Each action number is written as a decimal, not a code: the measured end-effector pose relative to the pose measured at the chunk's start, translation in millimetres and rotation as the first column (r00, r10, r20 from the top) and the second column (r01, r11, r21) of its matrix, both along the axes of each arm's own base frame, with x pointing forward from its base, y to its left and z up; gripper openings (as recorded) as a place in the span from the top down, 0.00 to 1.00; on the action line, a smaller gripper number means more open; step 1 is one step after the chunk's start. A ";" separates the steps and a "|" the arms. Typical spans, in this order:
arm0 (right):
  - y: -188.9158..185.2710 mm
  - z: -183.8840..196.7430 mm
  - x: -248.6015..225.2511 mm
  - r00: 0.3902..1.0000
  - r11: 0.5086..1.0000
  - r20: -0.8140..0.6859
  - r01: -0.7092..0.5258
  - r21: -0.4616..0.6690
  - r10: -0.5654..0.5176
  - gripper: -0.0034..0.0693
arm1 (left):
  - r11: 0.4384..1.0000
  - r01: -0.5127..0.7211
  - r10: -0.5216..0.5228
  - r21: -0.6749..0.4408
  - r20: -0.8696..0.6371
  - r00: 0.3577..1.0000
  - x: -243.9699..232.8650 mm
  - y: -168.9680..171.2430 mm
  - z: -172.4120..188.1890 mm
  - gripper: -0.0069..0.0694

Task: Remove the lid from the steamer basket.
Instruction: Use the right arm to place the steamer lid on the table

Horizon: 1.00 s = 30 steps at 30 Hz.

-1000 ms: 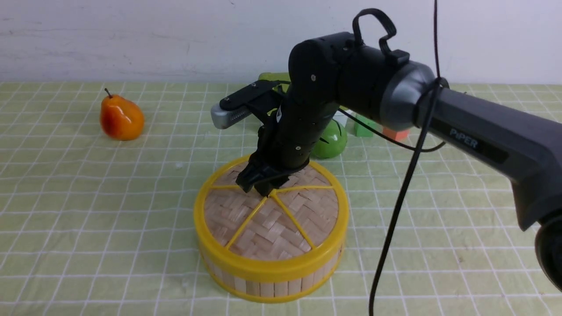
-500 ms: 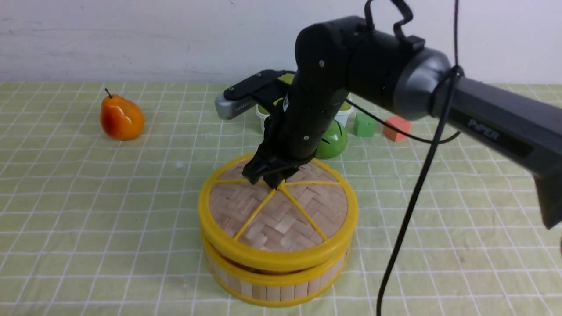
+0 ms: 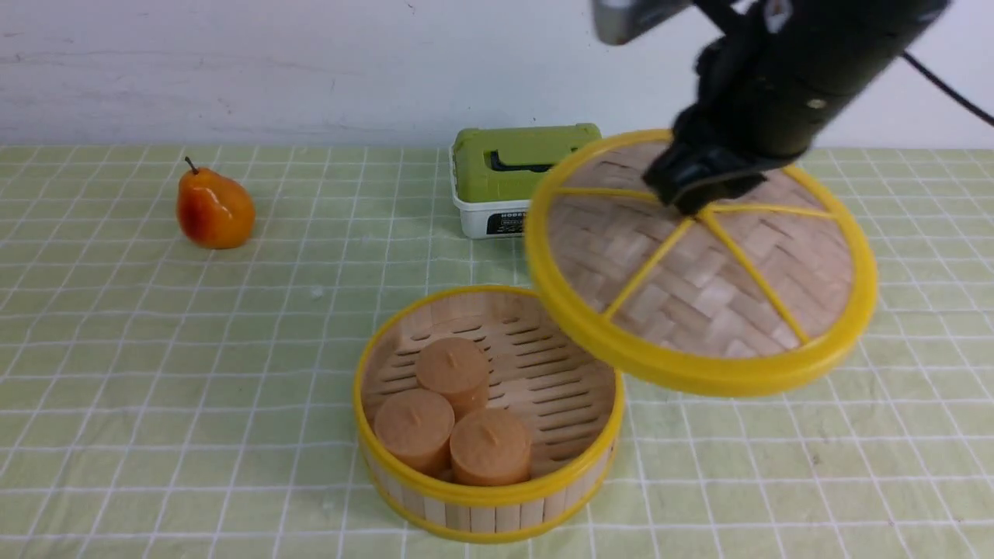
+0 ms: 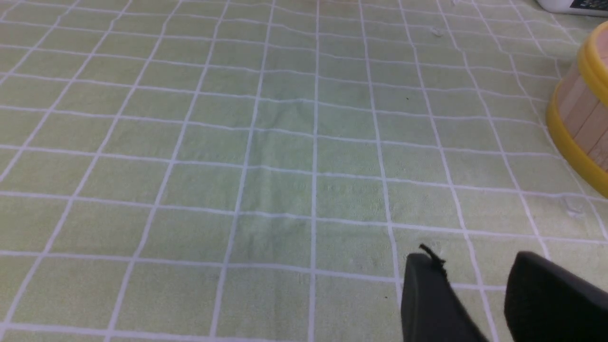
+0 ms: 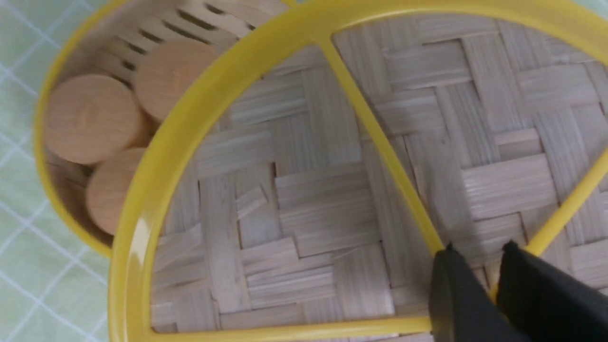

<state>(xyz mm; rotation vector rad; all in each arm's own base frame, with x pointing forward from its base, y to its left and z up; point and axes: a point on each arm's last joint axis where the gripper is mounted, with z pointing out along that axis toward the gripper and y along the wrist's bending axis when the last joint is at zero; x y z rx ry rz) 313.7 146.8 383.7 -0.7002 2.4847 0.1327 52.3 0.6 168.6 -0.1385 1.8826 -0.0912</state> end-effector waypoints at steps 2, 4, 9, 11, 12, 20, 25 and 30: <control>-29.9 -13.7 2.2 0.995 0.995 0.004 0.105 0.006 -0.105 0.84 | 1.000 0.000 0.000 0.000 0.000 1.000 0.0 0.0 0.0 0.60; -54.4 -37.0 6.2 0.981 0.981 -0.016 0.196 0.010 -0.196 0.84 | 1.000 0.000 0.000 0.000 0.000 1.000 0.0 0.0 0.0 0.60; -81.1 -102.3 16.8 0.954 0.956 -0.074 0.293 0.008 -0.292 0.84 | 1.000 0.000 0.000 0.000 0.000 1.000 0.0 0.0 0.0 0.60; -82.6 -126.9 23.2 0.950 0.952 -0.077 0.304 0.011 -0.303 0.84 | 1.000 0.000 0.000 0.000 0.000 1.000 0.0 0.0 0.0 0.60; -82.8 -135.4 24.9 0.949 0.952 -0.083 0.306 0.007 -0.305 0.84 | 1.000 0.000 0.000 0.000 0.000 1.000 0.0 0.0 0.0 0.60; -78.8 -174.8 43.8 0.945 0.947 -0.073 0.321 0.032 -0.318 0.80 | 1.000 0.000 0.000 0.000 0.000 1.000 0.0 0.0 0.0 0.60; -78.5 -176.9 45.4 0.945 0.946 -0.069 0.322 0.036 -0.319 0.55 | 1.000 0.000 0.000 0.000 0.000 1.000 0.0 0.0 0.0 0.60; -80.1 -152.8 34.4 0.947 0.946 -0.052 0.321 0.051 -0.318 0.34 | 1.000 0.000 0.000 0.000 0.000 1.000 0.0 0.0 0.0 0.60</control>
